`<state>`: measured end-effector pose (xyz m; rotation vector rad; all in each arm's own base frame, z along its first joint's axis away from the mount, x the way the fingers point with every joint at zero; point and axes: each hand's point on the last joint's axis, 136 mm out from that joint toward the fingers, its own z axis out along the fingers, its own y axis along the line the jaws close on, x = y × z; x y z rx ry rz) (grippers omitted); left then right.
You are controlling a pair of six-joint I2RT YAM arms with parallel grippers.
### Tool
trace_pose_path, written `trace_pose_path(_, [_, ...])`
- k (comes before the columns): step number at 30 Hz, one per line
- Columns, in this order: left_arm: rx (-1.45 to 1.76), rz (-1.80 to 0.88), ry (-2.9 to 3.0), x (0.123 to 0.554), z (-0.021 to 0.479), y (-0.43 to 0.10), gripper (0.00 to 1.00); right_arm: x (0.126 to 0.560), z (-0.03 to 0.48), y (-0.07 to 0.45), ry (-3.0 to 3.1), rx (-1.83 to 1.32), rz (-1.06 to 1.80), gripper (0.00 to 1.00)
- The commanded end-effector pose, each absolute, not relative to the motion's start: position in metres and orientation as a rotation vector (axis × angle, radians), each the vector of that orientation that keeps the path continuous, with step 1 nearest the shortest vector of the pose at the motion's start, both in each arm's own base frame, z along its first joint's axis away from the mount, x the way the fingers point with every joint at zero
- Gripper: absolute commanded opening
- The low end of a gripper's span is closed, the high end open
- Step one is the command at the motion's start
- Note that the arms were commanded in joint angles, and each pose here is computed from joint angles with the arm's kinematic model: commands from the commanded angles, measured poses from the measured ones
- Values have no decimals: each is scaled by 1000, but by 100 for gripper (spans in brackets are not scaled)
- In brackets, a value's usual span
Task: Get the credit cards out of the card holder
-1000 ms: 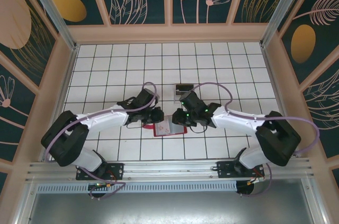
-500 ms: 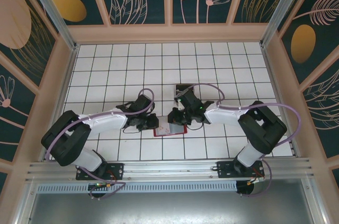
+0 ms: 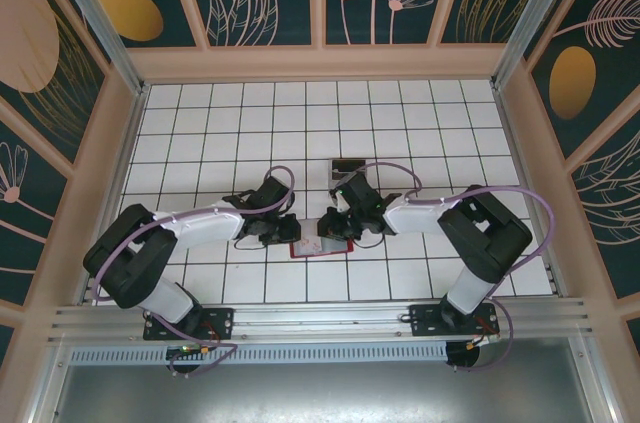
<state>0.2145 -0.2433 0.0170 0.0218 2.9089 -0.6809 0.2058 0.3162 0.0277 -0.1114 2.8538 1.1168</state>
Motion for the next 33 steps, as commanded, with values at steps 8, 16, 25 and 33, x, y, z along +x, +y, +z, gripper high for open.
trace_pose_path(8, [29,-521,3017,201,-8,-223,18,202,20,308,2851,-98,1135,16])
trace_pose_path(16, [27,-508,3028,199,-10,-221,18,206,28,300,2824,-64,1098,18])
trace_pose_path(25, [28,-517,3021,202,-7,-224,18,204,32,295,2817,-50,1104,22])
trace_pose_path(33, [42,-528,2987,211,11,-230,18,202,21,299,2844,-56,1129,23])
